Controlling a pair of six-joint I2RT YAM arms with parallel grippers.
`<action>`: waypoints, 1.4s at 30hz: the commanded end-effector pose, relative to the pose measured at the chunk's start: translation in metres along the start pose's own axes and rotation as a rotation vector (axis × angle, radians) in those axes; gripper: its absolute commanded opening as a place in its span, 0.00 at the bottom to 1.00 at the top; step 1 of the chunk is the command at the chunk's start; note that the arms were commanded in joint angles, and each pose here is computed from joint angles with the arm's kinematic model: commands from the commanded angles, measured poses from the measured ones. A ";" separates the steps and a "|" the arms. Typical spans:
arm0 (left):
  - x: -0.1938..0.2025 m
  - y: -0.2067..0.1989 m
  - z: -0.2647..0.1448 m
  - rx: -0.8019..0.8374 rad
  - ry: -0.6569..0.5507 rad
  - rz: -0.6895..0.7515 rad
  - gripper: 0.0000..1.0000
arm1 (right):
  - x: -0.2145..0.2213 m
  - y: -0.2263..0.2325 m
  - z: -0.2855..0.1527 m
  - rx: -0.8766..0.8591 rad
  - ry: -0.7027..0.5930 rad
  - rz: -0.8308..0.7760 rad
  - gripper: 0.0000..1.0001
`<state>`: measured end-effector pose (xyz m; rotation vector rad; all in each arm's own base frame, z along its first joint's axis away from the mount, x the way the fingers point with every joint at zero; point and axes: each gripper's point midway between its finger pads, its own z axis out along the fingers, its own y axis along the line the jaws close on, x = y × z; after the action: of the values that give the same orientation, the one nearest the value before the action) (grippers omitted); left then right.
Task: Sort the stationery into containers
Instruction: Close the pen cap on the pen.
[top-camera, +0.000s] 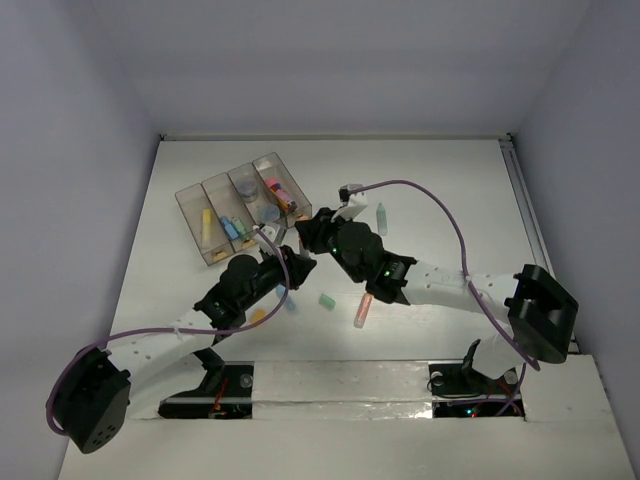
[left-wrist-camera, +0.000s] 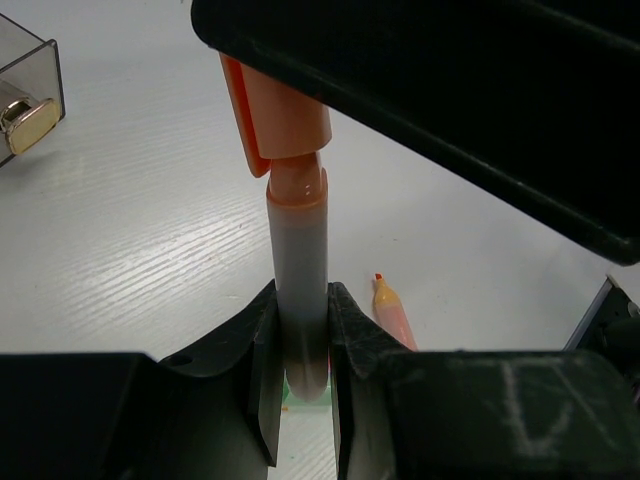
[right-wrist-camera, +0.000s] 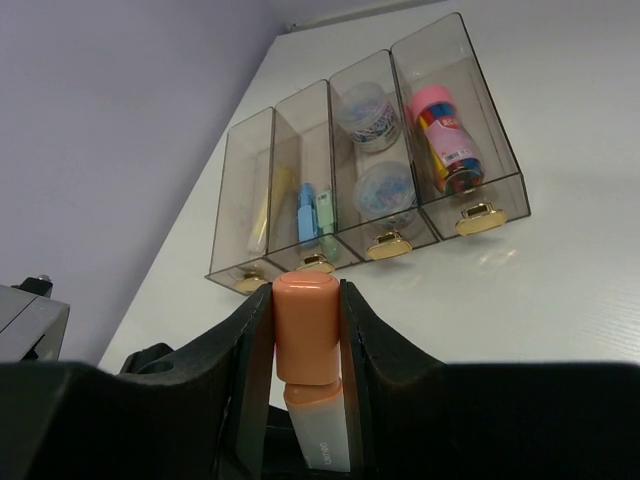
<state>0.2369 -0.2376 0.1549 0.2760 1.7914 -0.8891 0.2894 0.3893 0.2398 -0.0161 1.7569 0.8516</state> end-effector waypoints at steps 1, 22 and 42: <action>-0.053 -0.020 -0.001 0.064 -0.177 0.010 0.00 | 0.021 -0.002 -0.012 -0.002 0.078 -0.103 0.00; -0.078 -0.027 0.002 0.051 -0.224 -0.047 0.00 | 0.059 0.006 -0.042 -0.079 0.166 -0.135 0.00; -0.122 -0.062 -0.009 0.133 -0.237 -0.010 0.00 | 0.088 0.036 -0.091 -0.331 0.444 -0.285 0.00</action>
<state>0.2051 -0.2596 0.1847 0.3844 1.8571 -1.0588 0.2397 0.3813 0.2675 -0.3094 1.6777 0.8934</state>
